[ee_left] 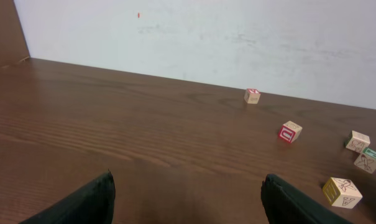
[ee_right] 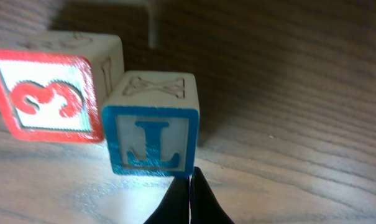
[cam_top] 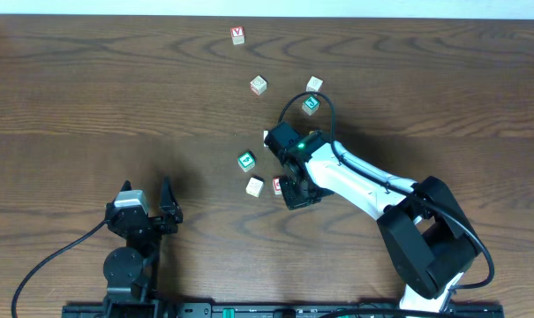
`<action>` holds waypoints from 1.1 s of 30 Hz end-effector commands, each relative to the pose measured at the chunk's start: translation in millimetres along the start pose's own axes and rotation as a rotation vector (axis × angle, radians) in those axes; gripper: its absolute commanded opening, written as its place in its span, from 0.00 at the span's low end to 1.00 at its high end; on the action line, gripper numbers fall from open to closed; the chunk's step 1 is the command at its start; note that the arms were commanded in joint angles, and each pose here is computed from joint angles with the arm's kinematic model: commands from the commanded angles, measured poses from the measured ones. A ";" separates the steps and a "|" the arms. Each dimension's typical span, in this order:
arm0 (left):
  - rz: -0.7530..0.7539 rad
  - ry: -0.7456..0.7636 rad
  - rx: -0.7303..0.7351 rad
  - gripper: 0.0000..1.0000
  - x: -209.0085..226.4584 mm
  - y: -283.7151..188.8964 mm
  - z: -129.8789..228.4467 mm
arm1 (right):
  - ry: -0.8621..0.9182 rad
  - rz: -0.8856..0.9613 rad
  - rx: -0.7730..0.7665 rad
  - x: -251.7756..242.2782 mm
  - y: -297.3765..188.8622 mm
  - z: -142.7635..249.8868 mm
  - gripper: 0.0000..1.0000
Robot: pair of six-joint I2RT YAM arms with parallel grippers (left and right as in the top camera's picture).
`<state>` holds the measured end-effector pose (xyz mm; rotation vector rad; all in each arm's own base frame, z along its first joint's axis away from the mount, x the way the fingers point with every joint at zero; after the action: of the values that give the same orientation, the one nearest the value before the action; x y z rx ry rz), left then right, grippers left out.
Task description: Lift 5 blocks
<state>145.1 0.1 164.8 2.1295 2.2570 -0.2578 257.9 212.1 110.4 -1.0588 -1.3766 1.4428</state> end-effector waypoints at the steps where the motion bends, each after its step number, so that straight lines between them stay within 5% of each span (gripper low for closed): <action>1: -0.028 0.012 0.047 0.76 3.0 1.1 11.8 | 0.009 -0.004 -0.020 3.3 -2.1 -3.5 0.01; 33: -0.028 0.012 0.047 0.76 3.0 1.1 11.8 | -0.010 -0.135 -0.079 20.3 -3.6 -13.0 0.01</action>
<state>145.1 0.1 164.8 2.1295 2.2570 -0.2578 263.5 230.8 110.9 -0.9891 -1.4848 1.3252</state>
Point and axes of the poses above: each gripper's point midway between its finger pads, its own y axis out along the fingers, its own x axis along the line the jaws close on, z = x × y, the point moved 10 cm from there along -y, back along the fingers
